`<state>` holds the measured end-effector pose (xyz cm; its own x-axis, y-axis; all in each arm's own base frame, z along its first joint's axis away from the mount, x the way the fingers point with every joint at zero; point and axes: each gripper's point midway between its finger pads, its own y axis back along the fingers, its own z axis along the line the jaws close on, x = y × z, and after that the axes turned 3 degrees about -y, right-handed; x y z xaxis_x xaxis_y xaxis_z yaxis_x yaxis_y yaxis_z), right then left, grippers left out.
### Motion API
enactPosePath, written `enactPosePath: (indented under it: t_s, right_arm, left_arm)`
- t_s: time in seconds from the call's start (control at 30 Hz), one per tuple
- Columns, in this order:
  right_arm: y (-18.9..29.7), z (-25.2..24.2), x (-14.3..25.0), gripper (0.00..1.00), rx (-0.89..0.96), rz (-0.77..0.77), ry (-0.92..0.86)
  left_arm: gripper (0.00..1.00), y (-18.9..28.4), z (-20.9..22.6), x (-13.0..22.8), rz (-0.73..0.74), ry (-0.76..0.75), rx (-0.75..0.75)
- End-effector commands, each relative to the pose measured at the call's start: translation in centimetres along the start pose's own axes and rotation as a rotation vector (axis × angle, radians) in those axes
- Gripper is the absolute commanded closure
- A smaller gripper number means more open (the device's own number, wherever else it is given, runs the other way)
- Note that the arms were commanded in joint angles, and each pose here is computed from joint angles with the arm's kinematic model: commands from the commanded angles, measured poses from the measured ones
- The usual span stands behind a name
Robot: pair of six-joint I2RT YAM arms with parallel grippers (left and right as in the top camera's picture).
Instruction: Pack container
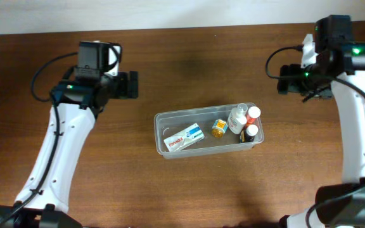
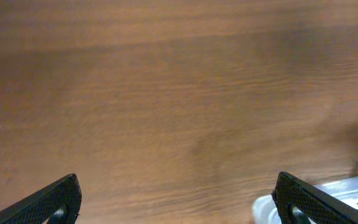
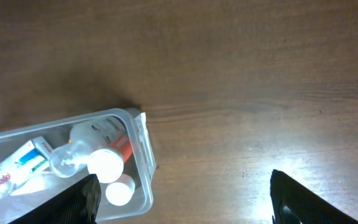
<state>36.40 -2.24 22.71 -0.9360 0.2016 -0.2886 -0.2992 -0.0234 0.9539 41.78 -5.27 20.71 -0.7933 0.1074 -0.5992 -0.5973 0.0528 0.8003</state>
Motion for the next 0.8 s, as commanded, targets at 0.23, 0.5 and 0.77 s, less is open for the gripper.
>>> enactPosePath:
  t_s: [0.23,0.5,0.77]
  right_arm:
    - [6.5,2.6,3.6,0.21,-0.023,-0.296,0.146]
    - [4.1,1.4,12.7,0.02,-0.021,-0.524,0.044]
    - [2.4,-0.4,17.1,0.02,-0.024,-0.531,0.044]
  left_arm:
    - [0.01,7.4,0.0,4.2,-0.196,0.018,0.016]
    - [0.01,10.5,0.6,12.9,-0.359,0.034,-0.009]
    - [0.01,10.9,0.6,15.4,-0.336,0.033,-0.009]
